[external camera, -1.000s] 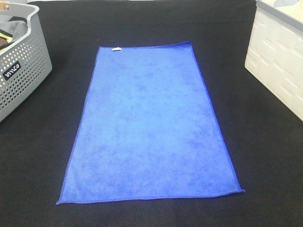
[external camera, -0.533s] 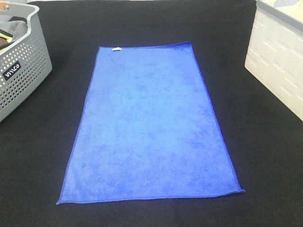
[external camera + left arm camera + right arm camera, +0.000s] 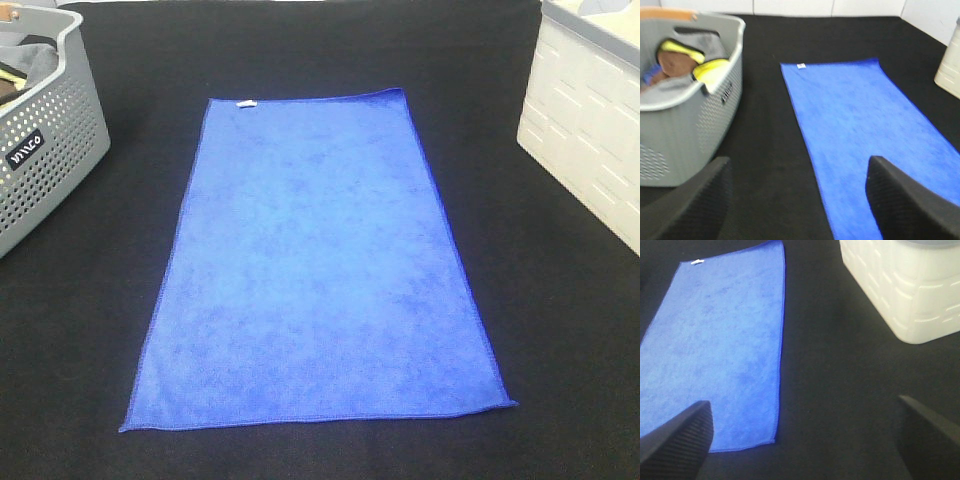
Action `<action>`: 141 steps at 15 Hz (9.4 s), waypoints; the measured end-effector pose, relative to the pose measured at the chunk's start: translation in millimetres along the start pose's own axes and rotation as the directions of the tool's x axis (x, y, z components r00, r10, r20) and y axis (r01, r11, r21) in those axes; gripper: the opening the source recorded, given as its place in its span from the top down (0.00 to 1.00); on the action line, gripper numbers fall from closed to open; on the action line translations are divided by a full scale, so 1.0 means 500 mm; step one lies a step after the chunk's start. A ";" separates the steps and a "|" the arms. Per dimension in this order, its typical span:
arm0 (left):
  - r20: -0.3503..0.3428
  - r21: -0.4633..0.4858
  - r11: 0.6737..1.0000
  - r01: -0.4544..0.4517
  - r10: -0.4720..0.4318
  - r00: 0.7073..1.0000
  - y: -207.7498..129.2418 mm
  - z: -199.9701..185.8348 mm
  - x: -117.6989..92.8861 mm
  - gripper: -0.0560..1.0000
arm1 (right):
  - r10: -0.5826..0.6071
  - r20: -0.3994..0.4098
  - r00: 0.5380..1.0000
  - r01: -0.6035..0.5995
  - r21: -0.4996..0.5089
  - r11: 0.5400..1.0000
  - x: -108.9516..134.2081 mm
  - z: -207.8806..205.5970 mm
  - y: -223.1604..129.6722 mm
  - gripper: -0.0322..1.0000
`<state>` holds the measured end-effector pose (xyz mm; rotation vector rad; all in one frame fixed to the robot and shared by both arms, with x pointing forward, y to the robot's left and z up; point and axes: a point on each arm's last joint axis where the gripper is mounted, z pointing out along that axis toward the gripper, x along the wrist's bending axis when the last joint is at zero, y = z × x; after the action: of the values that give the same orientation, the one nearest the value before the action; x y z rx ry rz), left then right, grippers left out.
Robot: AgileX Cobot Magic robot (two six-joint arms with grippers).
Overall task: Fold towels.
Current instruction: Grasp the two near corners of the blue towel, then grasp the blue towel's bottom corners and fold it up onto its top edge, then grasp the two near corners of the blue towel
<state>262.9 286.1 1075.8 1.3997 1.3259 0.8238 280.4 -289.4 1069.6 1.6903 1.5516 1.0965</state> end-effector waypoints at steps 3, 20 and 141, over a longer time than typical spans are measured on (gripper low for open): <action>0.047 0.234 0.956 0.179 -0.195 0.980 0.009 0.096 -0.006 0.28 | 0.034 0.020 0.999 -0.037 0.144 0.989 -0.002 0.076 0.026 0.09; -0.082 0.792 0.529 0.304 -0.402 0.912 -0.207 0.469 0.041 0.28 | 0.233 -0.152 0.961 -0.049 0.730 0.682 0.000 0.475 -0.102 0.12; -0.123 0.814 0.474 0.337 -0.426 0.896 -0.192 0.946 0.032 0.92 | 0.181 -0.186 0.966 0.046 0.808 0.587 0.072 0.932 0.054 0.89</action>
<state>682.4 195.8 854.4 1.6798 1.9798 -0.2712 697.0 -208.5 872.3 2.2579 2.4238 0.6458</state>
